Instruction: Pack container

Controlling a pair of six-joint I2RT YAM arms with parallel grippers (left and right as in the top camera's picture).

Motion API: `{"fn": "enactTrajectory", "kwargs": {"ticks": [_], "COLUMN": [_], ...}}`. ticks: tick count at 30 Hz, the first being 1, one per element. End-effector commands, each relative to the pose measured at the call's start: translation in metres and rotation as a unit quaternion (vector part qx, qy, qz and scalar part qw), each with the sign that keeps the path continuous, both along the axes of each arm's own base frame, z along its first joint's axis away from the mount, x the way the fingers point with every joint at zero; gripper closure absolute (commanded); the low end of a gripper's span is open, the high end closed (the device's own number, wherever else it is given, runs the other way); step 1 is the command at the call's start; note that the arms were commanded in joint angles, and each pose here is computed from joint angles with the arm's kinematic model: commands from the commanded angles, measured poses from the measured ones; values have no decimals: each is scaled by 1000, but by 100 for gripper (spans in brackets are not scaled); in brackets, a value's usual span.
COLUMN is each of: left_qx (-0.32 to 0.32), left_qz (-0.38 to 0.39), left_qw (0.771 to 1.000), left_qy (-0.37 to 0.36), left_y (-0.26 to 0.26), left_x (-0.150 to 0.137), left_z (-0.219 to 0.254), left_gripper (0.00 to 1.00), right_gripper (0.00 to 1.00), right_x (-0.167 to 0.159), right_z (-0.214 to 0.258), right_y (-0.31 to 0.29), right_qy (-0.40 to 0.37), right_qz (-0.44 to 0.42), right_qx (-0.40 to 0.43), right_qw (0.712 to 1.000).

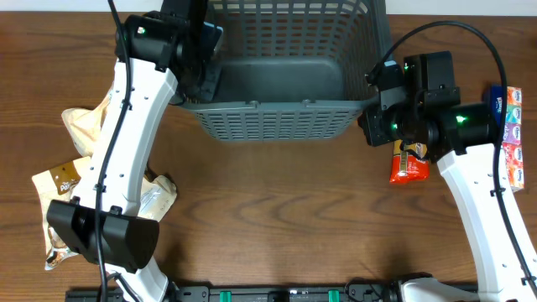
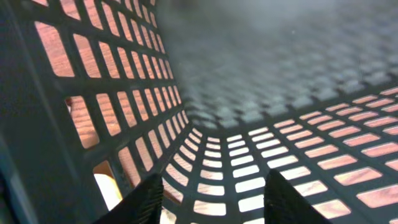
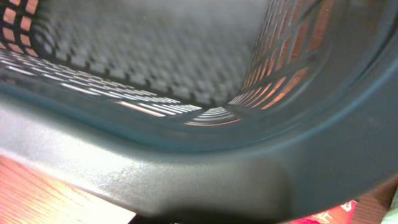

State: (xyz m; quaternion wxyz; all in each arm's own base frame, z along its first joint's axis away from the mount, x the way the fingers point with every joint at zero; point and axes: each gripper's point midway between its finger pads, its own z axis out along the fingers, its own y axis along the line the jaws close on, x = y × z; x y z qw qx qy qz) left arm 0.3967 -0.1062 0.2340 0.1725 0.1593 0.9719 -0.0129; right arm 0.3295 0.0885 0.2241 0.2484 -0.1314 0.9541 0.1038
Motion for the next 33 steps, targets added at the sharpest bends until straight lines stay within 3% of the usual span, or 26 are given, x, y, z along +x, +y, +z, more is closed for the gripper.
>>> {"fn": "enactTrajectory", "kwargs": {"ticks": [1, 7, 12, 14, 21, 27, 33], "left_qx": [4, 2, -1, -2, -7, -16, -27], "left_qz": [3, -4, -4, -4, -7, -8, -12], "left_qw": [1000, 1000, 1000, 1000, 998, 996, 991], "left_qy": [1, -13, -24, -29, -54, -91, -127], "left_y": [0, -2, -3, -4, -5, -4, -4], "left_x": [5, 11, 16, 18, 23, 20, 6], "left_z": [-5, -2, 0, 1, 13, 38, 68], "left_gripper": [58, 57, 44, 37, 29, 21, 20], "right_gripper": [88, 78, 72, 65, 52, 50, 48], "right_x": [0, -3, -4, -5, -7, -10, -19], "right_z": [4, 2, 1, 1, 1, 9, 30], "right_y": [4, 3, 3, 3, 3, 2, -2], "right_qy": [-2, 5, 8, 9, 14, 2, -30], "right_qz": [8, 8, 8, 8, 3, 0, -11], "right_qx": [2, 0, 0, 0, 2, 5, 11], "right_qw": [1000, 1000, 1000, 1000, 1000, 1000, 999]}}
